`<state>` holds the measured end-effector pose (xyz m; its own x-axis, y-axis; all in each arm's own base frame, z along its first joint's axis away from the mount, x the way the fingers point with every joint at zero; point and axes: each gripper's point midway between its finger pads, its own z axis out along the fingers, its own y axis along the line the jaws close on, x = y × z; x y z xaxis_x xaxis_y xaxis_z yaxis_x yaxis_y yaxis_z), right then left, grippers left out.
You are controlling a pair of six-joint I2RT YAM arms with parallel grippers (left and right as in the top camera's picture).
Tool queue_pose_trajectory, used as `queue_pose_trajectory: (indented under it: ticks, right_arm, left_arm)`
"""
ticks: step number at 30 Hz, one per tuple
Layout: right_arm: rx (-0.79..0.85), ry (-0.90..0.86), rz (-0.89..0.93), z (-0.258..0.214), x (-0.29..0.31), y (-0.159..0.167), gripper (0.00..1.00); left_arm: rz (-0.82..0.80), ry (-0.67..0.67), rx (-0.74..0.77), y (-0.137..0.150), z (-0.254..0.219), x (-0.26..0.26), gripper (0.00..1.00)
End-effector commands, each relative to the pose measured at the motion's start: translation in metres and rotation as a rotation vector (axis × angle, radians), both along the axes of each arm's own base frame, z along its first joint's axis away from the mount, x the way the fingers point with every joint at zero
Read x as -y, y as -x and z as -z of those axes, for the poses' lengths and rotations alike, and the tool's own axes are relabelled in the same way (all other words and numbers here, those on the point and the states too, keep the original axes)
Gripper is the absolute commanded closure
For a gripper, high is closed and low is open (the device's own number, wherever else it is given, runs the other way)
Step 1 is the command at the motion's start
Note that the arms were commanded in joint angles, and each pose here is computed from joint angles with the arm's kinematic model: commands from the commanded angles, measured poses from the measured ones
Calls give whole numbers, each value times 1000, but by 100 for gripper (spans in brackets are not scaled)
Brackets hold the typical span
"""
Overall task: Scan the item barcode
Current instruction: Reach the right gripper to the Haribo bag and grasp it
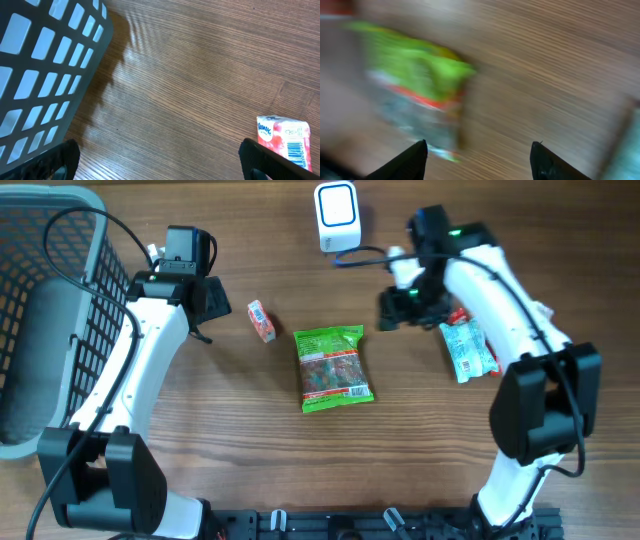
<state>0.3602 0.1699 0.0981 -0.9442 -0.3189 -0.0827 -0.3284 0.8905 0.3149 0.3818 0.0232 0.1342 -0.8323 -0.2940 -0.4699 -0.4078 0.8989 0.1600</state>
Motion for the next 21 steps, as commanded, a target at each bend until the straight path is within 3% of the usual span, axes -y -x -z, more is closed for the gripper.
queue_pose_trajectory:
  ticks: [1,6,9,10,11,12,13,16,21]
  right_arm:
    - [40,-148,-96,-22,-55,10,33]
    - [216,72,-353,8,-78,19,29]
    - [330,110,-549,21,-98,22,29]
    - [363,113,-617,26,-103,24,27]
    - [396,121,-677,32,-107,24,13]
    - [417,133,-707,36,-107,23,3]
    - [457,176,-737,42,-104,17,2]
    - [554,285,-713,55,-91,-4,0]
    - [526,300,-709,69,-78,0,1]
  left_arm:
    - [3,-16,2,0,-2,-3,0]
    - [3,-16,2,0,-2,-3,0]
    - [3,-16,2,0,-2,-3,0]
    - [3,-16,2,0,-2,-3,0]
    - [3,-16,2,0,-2,-3,0]
    - [3,-16,2,0,-2,-3,0]
    - [3,-16,2,0,-2,-3,0]
    - [3,-16,2,0,-2,-3,0]
    - [3,-16,2,0,-2,-3,0]
